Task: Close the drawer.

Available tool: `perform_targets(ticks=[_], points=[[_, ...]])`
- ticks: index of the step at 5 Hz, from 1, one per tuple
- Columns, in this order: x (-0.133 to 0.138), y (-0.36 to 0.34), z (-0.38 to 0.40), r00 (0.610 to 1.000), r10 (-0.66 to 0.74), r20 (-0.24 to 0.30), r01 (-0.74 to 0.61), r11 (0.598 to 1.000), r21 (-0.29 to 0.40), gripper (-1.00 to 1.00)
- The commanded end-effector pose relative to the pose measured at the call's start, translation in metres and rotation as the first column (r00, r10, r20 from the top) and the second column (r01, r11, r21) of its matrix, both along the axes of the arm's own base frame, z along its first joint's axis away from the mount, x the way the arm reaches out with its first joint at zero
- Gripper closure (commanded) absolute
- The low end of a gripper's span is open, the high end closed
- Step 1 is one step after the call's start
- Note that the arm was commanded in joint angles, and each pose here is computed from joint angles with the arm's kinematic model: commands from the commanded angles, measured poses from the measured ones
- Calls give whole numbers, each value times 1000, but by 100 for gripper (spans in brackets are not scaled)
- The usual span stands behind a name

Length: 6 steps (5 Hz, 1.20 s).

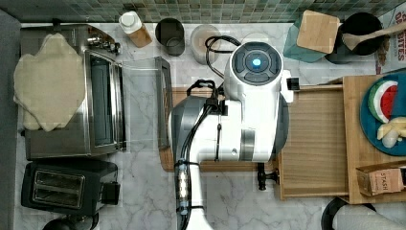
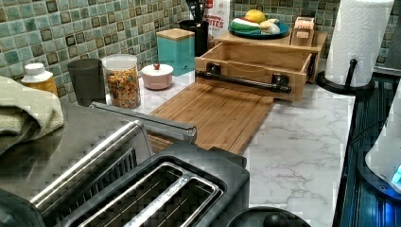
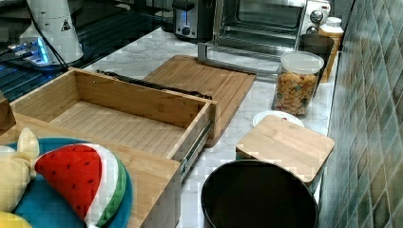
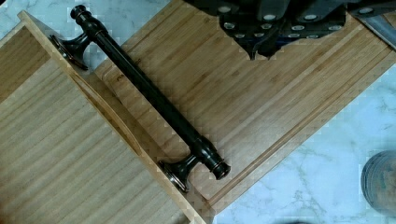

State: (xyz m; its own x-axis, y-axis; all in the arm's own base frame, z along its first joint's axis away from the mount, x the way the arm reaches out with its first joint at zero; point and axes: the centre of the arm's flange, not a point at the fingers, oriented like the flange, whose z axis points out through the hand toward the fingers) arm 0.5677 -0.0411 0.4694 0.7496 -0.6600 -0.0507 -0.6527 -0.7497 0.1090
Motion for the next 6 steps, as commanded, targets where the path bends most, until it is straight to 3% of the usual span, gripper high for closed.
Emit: perform_targets(ticks=[1,2,3,4,6], points=[[0,-1,0,1000,1,-1,-1,1000,-6,100],[-1,-10,-3,991,125,-56,-119,989,93,100],[-20,2,-8,947,320,-12,-318,946,64,100],[-34,6,-26,892,452,-6,-451,891,58,100],[-61,-4,-85,840,542,6,-542,840,24,100]])
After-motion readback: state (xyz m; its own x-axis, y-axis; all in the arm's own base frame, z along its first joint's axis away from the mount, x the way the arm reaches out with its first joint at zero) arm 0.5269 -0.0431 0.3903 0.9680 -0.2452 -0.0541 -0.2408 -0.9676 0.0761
